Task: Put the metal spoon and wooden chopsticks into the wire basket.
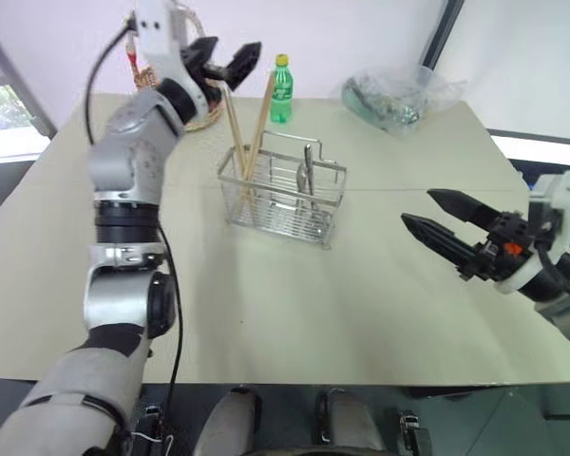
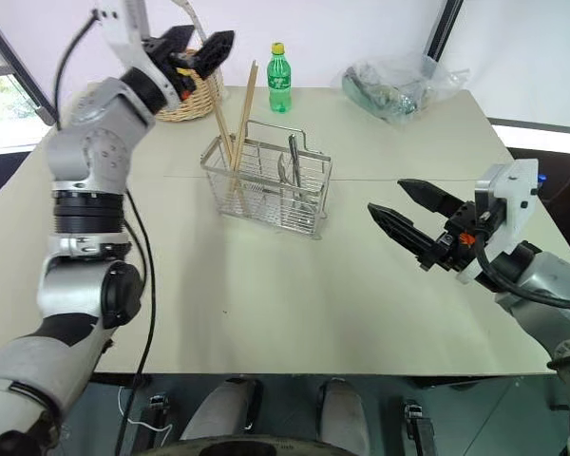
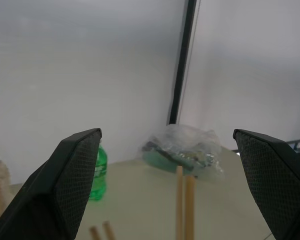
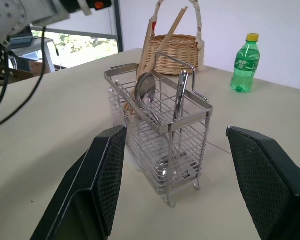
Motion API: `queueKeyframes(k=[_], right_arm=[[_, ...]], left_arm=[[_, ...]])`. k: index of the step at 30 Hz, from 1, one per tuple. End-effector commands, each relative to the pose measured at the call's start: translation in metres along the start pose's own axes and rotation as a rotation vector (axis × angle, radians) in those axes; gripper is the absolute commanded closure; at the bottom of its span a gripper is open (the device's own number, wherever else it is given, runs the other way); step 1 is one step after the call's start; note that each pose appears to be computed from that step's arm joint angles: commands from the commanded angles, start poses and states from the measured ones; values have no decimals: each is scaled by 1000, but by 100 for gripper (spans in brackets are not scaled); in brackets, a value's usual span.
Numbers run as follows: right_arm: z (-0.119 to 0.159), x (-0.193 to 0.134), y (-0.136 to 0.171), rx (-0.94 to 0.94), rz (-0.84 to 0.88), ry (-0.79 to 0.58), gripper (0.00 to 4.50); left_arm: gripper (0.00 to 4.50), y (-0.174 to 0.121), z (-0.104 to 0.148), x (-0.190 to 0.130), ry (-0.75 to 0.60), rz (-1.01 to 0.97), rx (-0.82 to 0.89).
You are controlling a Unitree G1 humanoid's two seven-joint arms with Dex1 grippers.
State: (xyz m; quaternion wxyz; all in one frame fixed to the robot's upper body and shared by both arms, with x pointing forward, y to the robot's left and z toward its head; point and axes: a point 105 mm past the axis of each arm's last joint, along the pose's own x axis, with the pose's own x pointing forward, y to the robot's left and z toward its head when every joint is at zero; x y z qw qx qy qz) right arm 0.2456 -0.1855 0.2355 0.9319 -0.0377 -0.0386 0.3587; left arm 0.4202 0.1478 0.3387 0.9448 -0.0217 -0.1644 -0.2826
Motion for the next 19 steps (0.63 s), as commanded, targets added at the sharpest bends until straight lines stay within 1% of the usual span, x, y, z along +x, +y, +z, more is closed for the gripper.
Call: queueKeyframes(k=[1, 3, 6, 10, 16, 19], right_arm=[[8, 1, -7, -60, 27, -8, 123], [8, 1, -14, -73, 34, 0, 123], [7, 3, -22, -93, 46, 13, 123], [7, 6, -29, -107, 71, 24, 123], [7, 11, -27, -110, 132, 43, 123], [4, 13, -26, -111, 154, 56, 123]], left_arm=[[5, 4, 23, -25, 30, -127, 243], [5, 14, 20, -47, 110, -191, 375], [5, 24, 16, -77, 219, -263, 453], [5, 23, 15, -108, 316, -352, 513], [5, 15, 11, -134, 405, -413, 536], [5, 15, 7, -140, 423, -403, 535]])
